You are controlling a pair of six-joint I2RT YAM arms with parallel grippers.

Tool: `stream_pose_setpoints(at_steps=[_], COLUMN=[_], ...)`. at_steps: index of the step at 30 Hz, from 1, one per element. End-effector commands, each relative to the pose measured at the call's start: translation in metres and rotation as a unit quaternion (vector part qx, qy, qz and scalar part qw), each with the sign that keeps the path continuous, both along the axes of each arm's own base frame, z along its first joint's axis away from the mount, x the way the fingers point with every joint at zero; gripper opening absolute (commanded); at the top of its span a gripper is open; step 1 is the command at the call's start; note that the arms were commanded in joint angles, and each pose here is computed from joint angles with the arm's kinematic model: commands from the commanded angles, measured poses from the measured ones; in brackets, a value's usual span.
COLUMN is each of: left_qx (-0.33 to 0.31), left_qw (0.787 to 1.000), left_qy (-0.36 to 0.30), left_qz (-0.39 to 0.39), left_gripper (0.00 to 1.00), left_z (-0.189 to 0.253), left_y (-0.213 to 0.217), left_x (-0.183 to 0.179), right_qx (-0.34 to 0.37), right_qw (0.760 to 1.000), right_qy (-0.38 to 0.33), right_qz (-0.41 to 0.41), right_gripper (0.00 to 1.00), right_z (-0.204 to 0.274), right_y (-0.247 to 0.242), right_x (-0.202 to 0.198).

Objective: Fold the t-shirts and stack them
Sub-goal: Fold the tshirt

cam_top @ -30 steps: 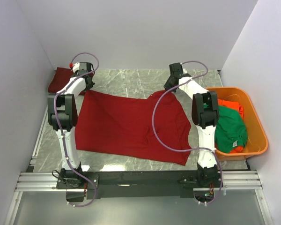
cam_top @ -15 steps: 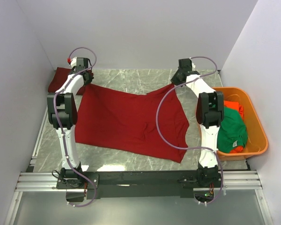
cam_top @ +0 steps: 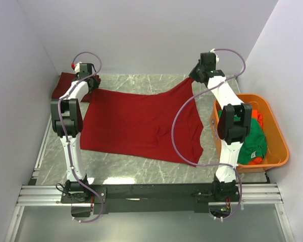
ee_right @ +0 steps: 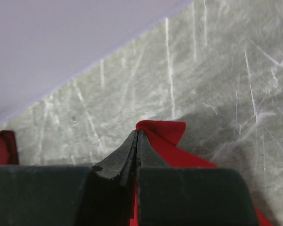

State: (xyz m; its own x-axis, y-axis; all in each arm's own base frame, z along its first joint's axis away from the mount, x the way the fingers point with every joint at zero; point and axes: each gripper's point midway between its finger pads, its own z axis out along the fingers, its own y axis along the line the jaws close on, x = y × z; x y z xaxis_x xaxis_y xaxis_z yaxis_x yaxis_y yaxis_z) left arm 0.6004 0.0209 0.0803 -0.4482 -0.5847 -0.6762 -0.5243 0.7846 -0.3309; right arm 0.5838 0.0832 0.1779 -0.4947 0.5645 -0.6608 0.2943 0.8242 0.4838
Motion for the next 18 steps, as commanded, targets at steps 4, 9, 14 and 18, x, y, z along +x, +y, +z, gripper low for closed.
stream_pose_setpoints(at_steps=[4, 9, 14, 18], left_qx=[-0.031, -0.046, -0.043, -0.042], left_qw=[0.997, 0.996, 0.994, 0.993], left_qy=[-0.071, -0.082, -0.097, -0.109], left_qz=[-0.010, -0.014, 0.000, 0.013], left_gripper=[0.00, 0.00, 0.00, 0.00], left_z=[0.043, 0.048, 0.058, 0.063], left_y=[0.001, 0.001, 0.008, 0.015], left_x=[0.013, 0.005, -0.013, -0.026], right_qx=[-0.008, 0.009, 0.028, 0.044], right_qw=[0.998, 0.998, 0.998, 0.997], right_qy=[-0.063, -0.067, -0.061, -0.061], right_qz=[-0.008, -0.003, 0.006, 0.012], right_gripper=[0.00, 0.00, 0.00, 0.00], right_z=[0.058, 0.058, 0.049, 0.047], right_y=[-0.011, -0.009, -0.001, 0.004], right_x=[-0.016, -0.046, -0.078, -0.102])
